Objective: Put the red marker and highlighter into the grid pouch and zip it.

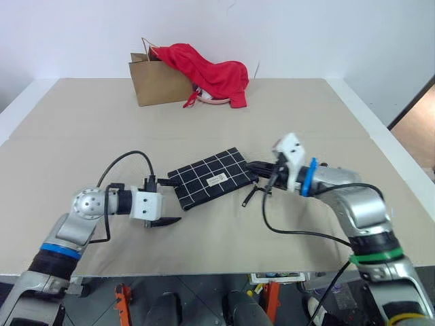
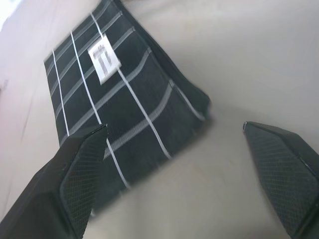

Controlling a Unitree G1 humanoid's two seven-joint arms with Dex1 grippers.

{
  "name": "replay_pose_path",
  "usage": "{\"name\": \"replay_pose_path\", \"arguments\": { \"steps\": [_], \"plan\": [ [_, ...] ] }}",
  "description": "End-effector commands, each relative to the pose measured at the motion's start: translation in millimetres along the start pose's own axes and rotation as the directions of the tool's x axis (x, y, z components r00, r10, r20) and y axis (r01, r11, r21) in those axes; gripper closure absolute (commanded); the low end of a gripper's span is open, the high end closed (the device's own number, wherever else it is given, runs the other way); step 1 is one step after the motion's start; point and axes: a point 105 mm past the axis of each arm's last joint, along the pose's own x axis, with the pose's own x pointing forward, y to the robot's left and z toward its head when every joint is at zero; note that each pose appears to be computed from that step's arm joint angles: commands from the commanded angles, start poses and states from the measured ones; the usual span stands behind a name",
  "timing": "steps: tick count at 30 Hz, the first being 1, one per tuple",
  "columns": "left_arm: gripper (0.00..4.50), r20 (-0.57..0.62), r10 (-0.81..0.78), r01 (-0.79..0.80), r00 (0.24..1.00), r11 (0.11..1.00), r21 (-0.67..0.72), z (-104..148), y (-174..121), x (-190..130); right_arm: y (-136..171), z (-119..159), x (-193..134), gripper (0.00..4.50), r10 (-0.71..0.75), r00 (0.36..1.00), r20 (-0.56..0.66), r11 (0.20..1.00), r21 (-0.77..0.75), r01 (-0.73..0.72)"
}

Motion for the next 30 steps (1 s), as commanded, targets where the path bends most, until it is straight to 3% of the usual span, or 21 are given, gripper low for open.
{"name": "replay_pose_path", "arguments": {
  "steps": [1, 8, 19, 25, 30],
  "plan": [
    [0.00, -0.004, 0.025, -0.025, 1.000, 0.999, 0.022, 2.9, 8.5, -1.4, -3.8, -7.5, 14.3, 4.46, -0.002, 0.996, -0.088, 0.995, -0.097, -0.006],
    [0.00, -0.016, 0.028, -0.028, 0.999, 0.999, 0.019, -0.1, 9.1, 1.1, -30.8, -28.6, 36.3, 4.46, -0.143, 0.956, -0.257, 0.937, -0.347, 0.046],
    [0.00, -0.062, 0.168, -0.170, 0.984, 0.985, -0.023, -13.3, 10.6, 25.1, -27.5, -27.5, 37.4, 4.46, -0.095, 0.967, -0.238, 0.942, -0.335, 0.010],
    [0.00, -0.055, 0.158, -0.159, 0.986, 0.987, -0.015, -17.8, 4.4, 29.7, -27.4, -26.8, 37.0, 4.46, -0.093, 0.968, -0.235, 0.946, -0.322, 0.013],
    [1.46, -0.014, 0.143, -0.144, 0.990, 0.990, -0.013, -12.6, -0.9, 36.3, -23.8, -30.7, 37.0, 4.50, -0.083, 0.967, -0.242, 0.949, -0.314, 0.003]
  ]
}}
